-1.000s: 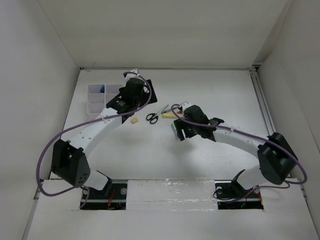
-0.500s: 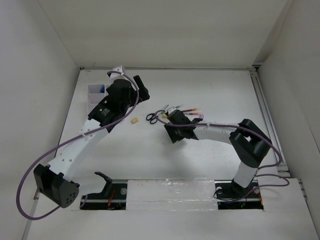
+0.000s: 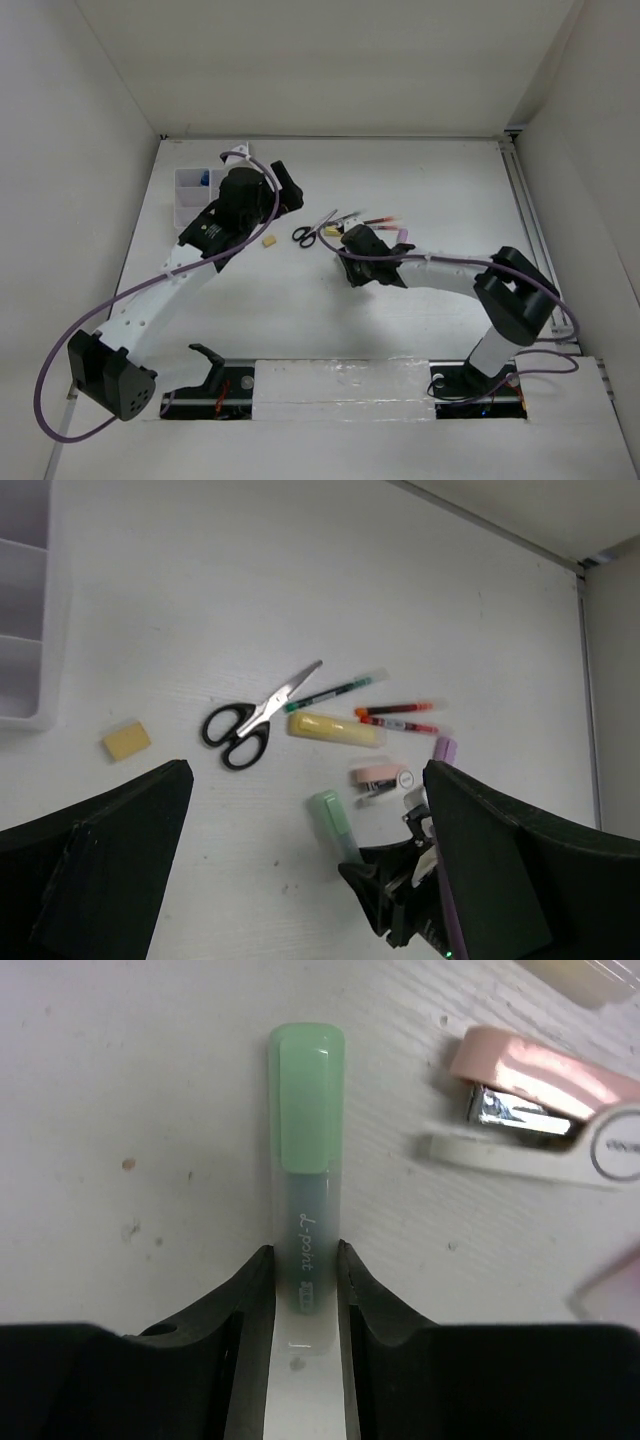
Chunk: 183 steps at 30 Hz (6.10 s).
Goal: Sort the stationery into containers
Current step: Pick up the pen from the center of the board, then place the pen in the storage box, then pick up the pen from the center of the board.
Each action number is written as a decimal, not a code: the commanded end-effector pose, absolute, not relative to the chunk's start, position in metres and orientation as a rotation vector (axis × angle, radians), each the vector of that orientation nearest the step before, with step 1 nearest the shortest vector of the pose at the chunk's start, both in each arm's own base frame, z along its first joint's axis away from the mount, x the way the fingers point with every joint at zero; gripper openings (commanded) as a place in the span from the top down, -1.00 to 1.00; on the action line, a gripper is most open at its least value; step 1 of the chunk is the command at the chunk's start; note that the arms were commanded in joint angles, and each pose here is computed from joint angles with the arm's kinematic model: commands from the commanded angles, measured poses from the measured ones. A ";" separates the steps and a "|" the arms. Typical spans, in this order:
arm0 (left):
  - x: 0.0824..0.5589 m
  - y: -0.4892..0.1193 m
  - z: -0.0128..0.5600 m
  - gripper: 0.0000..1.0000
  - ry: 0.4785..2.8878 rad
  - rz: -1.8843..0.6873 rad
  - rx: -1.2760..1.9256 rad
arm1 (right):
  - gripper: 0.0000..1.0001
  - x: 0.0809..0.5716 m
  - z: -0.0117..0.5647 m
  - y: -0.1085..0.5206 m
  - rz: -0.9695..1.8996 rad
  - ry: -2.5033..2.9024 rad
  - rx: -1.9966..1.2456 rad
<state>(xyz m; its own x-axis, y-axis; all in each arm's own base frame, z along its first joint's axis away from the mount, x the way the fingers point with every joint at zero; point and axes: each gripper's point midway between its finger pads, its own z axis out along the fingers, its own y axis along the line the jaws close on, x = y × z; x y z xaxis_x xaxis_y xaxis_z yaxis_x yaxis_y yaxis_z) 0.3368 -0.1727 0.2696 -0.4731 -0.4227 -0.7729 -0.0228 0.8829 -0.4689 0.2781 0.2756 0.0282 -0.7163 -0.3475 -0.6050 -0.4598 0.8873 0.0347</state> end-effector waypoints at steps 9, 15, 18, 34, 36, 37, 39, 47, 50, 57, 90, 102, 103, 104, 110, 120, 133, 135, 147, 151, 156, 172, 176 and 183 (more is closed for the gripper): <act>0.283 -0.259 0.280 -1.00 1.964 -1.130 -0.076 | 1.00 0.272 0.174 0.315 0.628 2.055 -0.549; 0.284 -0.279 0.269 -1.00 1.989 -1.196 -0.057 | 1.00 0.269 0.218 0.328 0.736 1.959 -0.516; 0.285 -0.282 0.271 -1.00 1.977 -1.217 -0.057 | 1.00 0.265 0.237 0.324 0.764 1.896 -0.482; 0.279 -0.295 0.277 0.50 1.946 -1.325 -0.005 | 1.00 0.263 0.271 0.313 0.799 1.791 -0.404; 0.280 -0.295 0.282 0.59 1.936 -1.328 -0.002 | 1.00 0.263 0.271 0.313 0.799 1.791 -0.404; 0.279 -0.295 0.280 0.59 1.946 -1.325 -0.005 | 1.00 0.264 0.267 0.314 0.794 1.801 -0.407; 0.282 -0.292 0.287 0.67 1.918 -1.310 -0.007 | 1.00 0.265 0.263 0.315 0.789 1.812 -0.410; 0.304 -0.281 0.295 1.00 1.904 -1.127 -0.003 | -0.65 0.262 0.257 0.309 0.781 1.812 -0.403; 0.342 -0.245 0.292 1.00 1.917 -0.823 -0.193 | -0.91 0.260 0.251 0.297 0.749 1.813 -0.376; 0.421 -0.128 0.294 1.00 1.849 -0.207 -0.633 | -0.94 0.241 0.252 0.263 0.715 1.813 -0.347; 0.516 0.010 0.219 1.00 1.794 0.285 -0.909 | -0.94 0.209 0.247 0.200 0.631 1.841 -0.270; 0.515 0.005 0.189 0.83 1.849 0.278 -0.918 | -0.94 0.211 0.243 0.198 0.605 1.855 -0.263; 0.516 0.005 0.185 0.83 1.852 0.278 -0.925 | -0.94 0.211 0.243 0.198 0.605 1.855 -0.263; 0.517 0.003 0.184 0.77 1.858 0.269 -0.922 | -0.94 0.211 0.243 0.198 0.605 1.855 -0.263; 0.514 -0.011 0.207 0.11 1.831 0.216 -0.876 | -0.99 0.214 0.241 0.193 0.579 1.862 -0.232; 0.500 -0.030 0.268 -0.63 1.774 0.066 -0.828 | -0.99 0.237 0.198 0.158 0.279 2.083 0.004; 0.451 -0.097 0.377 -1.00 1.741 -0.113 -0.555 | -0.83 0.297 0.124 0.148 0.175 2.279 0.127; 0.444 -0.107 0.386 -1.00 1.742 -0.180 -0.518 | -0.71 0.307 0.117 0.154 0.153 2.301 0.109; 0.435 -0.121 0.400 -1.00 1.724 -0.285 -0.443 | -0.54 0.340 0.055 0.158 0.065 2.422 0.120; 0.437 -0.126 0.395 -1.00 1.741 -0.298 -0.427 | -0.43 0.339 0.041 0.154 0.044 2.462 0.110; 0.437 -0.127 0.395 -1.00 1.744 -0.306 -0.421 | -0.04 0.338 0.024 0.156 0.051 2.504 0.093; 0.449 -0.169 0.374 -1.00 1.854 -0.450 -0.279 | 1.00 0.316 0.013 0.143 0.052 2.533 0.141; 0.442 -0.214 0.369 -1.00 1.909 -0.569 -0.140 | 1.00 0.314 0.054 0.138 0.090 2.440 0.162; 0.414 -0.294 0.324 -1.00 2.027 -0.759 0.068 | 1.00 0.316 0.126 0.161 0.327 2.260 0.028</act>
<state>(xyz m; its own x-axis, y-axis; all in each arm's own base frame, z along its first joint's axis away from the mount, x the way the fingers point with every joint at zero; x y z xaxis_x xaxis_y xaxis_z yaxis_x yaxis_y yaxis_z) 0.4275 -0.2697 0.3161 -0.5345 -0.2643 -0.8028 0.2231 0.8721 -0.4356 0.3113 0.1460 0.0932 -0.7082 0.1308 -0.6938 0.0114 0.9847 0.1741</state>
